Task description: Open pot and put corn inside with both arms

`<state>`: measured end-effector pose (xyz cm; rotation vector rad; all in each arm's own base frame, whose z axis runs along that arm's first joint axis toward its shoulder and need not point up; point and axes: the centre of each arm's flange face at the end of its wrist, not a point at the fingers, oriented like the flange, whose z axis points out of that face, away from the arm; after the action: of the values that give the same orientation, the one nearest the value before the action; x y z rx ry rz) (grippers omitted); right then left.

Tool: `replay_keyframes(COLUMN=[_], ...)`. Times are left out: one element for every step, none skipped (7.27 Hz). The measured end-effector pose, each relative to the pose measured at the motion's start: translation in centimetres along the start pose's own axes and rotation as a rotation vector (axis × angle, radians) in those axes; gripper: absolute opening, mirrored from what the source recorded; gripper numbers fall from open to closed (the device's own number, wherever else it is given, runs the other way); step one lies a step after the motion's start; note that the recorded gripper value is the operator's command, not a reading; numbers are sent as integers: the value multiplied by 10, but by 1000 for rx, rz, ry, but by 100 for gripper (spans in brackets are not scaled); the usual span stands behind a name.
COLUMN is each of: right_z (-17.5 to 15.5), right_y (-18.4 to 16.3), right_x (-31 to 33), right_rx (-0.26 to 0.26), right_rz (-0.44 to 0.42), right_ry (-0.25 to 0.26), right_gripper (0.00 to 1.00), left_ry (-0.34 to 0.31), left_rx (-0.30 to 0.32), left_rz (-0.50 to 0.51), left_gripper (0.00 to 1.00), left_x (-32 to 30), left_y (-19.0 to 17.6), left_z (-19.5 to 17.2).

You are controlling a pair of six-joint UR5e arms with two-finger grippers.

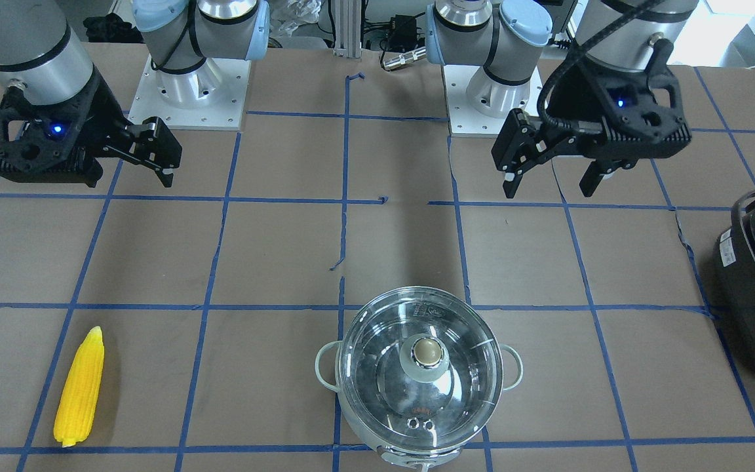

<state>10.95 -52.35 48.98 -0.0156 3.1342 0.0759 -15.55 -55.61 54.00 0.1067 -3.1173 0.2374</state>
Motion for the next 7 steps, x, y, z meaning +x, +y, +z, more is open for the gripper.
replay_keyframes(right_z=[0,1,2,3,4,10,22], right_y=[-1,-3,-7,-9,-11,-19,-34], right_x=[8,16,26,36,43,50,60], right_rx=[0,1,5,7,7,10,25], right_rz=[15,30,48,66,80,91,101], right_ry=[-5,-8,-10,-12,-12,-12,-11], right_gripper=[100,100,100,100,100,100,100], left_ry=[2,5,10,10,10,11,11], left_rx=[-1,8,15,11,7,6,5], left_rz=[-9,-19,-26,-23,-18,-12,-8], left_gripper=[97,97,98,98,97,97,97], left_x=[25,44,61,75,85,90,93], left_y=[-22,-42,-57,-66,-73,-78,-82], left_z=[23,53,84,114,138,155,169])
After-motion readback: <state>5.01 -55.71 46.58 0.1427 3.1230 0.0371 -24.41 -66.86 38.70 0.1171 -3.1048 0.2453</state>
